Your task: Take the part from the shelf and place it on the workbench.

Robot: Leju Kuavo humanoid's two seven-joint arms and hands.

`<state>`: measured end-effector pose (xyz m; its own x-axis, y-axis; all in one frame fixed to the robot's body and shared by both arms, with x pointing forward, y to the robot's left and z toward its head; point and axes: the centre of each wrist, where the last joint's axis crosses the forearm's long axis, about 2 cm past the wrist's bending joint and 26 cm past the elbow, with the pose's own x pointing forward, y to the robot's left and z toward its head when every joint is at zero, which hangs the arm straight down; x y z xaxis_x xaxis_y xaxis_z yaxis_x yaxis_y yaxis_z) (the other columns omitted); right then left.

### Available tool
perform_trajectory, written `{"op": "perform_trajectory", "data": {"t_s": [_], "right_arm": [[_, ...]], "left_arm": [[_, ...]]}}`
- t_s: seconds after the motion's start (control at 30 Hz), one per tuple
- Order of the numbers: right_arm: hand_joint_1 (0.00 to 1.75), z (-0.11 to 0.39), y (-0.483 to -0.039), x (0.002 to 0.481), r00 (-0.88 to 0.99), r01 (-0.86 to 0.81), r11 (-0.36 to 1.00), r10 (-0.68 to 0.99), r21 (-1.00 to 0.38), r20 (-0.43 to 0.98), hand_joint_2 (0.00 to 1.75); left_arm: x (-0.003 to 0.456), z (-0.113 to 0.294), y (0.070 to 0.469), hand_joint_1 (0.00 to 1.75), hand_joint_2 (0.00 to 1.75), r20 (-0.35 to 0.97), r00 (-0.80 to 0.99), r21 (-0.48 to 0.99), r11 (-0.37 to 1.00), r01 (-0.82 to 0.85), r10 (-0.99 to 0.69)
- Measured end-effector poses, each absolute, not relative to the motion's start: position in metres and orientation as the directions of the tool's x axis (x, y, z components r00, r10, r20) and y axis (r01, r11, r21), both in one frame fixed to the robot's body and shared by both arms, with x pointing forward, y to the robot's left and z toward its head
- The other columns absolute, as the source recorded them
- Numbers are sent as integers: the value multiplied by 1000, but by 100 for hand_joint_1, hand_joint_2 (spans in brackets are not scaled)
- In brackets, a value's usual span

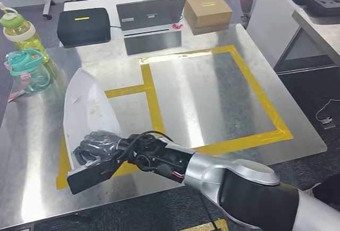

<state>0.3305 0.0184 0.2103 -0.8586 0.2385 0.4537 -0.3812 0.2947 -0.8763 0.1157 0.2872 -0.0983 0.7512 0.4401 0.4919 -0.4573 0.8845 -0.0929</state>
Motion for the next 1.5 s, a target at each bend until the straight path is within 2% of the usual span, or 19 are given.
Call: {"op": "perform_trajectory", "data": {"t_s": [0.3,0.57,0.93,1.5], "right_arm": [[166,197,-30,365,-799,-347,315,395,-883,455,175],[166,176,-50,367,-757,-391,326,417,-861,502,175],[166,162,-51,360,-751,-441,312,385,-842,536,175],[166,179,-20,345,-789,-471,319,265,-823,554,175]], "left_arm": [[114,-99,292,0,175,500,744,-91,882,-463,443],[118,-98,295,0,175,509,741,-87,883,-462,438],[121,-97,296,0,175,507,744,-85,884,-460,436],[123,-96,296,0,175,508,746,-83,886,-456,431]]}}
